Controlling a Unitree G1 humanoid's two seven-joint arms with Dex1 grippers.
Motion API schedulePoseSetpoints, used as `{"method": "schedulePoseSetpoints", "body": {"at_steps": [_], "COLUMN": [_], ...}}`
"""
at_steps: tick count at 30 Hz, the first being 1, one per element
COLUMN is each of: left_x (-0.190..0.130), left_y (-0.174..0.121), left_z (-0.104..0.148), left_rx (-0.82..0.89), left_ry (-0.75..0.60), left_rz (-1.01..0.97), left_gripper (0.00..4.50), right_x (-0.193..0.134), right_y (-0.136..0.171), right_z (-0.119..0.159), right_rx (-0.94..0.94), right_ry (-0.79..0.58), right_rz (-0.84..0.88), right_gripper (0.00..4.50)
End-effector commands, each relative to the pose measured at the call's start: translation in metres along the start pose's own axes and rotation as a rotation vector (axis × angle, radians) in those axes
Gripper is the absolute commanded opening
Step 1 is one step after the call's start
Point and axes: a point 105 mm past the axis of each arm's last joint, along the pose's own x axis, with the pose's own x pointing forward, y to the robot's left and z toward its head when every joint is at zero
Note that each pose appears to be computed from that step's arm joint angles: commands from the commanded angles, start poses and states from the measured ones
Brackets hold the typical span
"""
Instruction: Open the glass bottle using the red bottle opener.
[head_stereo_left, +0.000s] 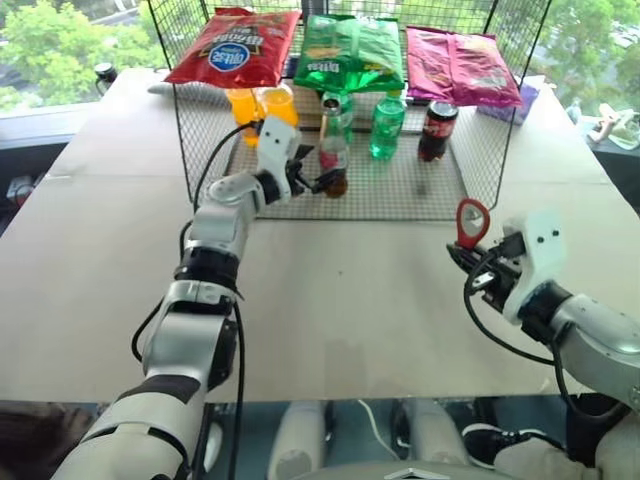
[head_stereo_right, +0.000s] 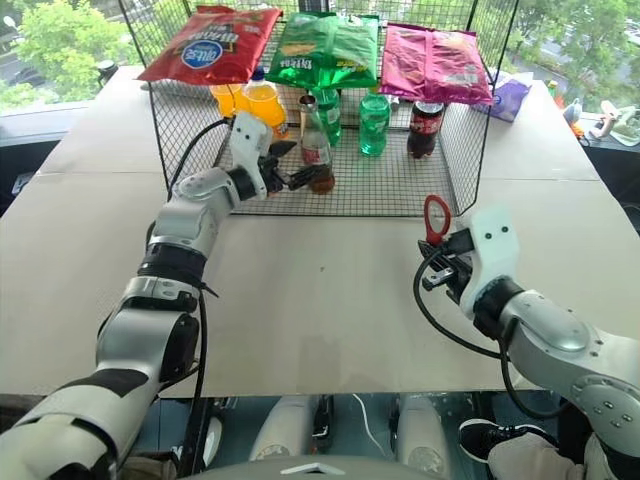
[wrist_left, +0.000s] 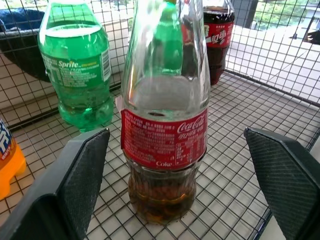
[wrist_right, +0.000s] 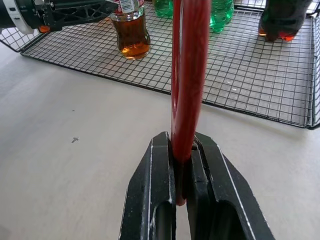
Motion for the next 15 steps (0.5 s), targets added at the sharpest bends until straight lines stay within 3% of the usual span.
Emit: {"method": "schedulePoseSetpoints", "body": {"at_steps": [1,14,15], "left_x": [0.01,0.034,0.035], "left_y": [0.0,0.005,0.005], "left_z": [0.023,0.025,0.025], "left_rx": [0.04,0.022,0.02], "left_ry": [-0.067,-0.061,-0.063], "left_rz": [0.009,0.113,0.12], "left_gripper": [4.46,4.46,4.22], "right_x": [-0.007,-0.011,-0.011], "right_y": [0.006,0.009,0.009], "right_z": [0.012,0.01,0.01], "right_rx": [-0.008,0.006,0.008], "right_ry": [-0.064,-0.066,-0.066], "right_rz": [-0.008,-0.044,-0.047], "right_gripper": [0.0,0.0,0.0]}}
